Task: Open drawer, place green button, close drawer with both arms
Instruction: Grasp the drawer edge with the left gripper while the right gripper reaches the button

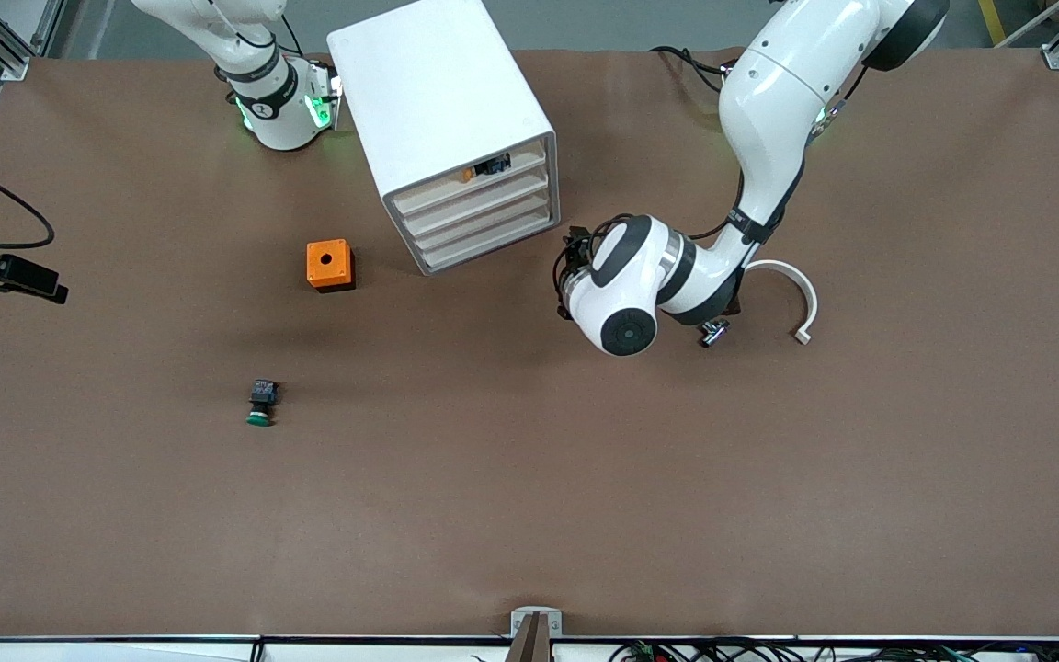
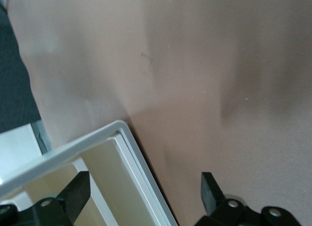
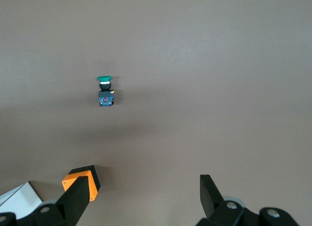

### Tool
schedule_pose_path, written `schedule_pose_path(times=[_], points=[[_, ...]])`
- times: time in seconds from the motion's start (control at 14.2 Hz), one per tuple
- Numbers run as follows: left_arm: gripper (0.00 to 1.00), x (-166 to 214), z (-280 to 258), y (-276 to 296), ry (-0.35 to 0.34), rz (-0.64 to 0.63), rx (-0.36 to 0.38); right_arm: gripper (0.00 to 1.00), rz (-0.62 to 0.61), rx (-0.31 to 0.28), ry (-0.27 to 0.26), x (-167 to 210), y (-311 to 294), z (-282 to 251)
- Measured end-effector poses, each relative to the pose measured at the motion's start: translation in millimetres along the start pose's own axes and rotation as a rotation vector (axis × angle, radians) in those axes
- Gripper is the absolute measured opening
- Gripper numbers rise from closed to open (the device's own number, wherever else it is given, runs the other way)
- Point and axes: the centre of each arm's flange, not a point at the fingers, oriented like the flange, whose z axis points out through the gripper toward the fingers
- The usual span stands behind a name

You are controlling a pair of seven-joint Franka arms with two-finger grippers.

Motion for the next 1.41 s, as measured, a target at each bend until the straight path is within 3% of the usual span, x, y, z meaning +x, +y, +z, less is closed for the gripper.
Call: schedule_pose_path(times=[0.35,0.56,0.7,1.12,1.41], points=[[1.00,-24.3,21.5,-13.4,-0.054,-0.034,0.064,1.00,0.008,0.013,0.031,12.9,-5.3,38.0],[1.00,-35.2,40.4,-14.3,-0.157,-0.083,0.155,1.00,0.036,0.083,0.036,24.1,-15.2,91.2],[1.00,-34.2,57.1,-7.6,-0.200,-0.116,0.208,1.00,0.062,0.112,0.075,30.4,-19.1,131.4],[0.97,-50.4,94.9,-14.0,-0.204,-0.229,0.290,1.00,0.095,0.098,0.112,35.8,-87.3,224.5],[0.80,-53.7,93.6,-15.2,-0.199,-0.289,0.296,1.00,0.081,0.065,0.157,42.3,-89.6,274.8]])
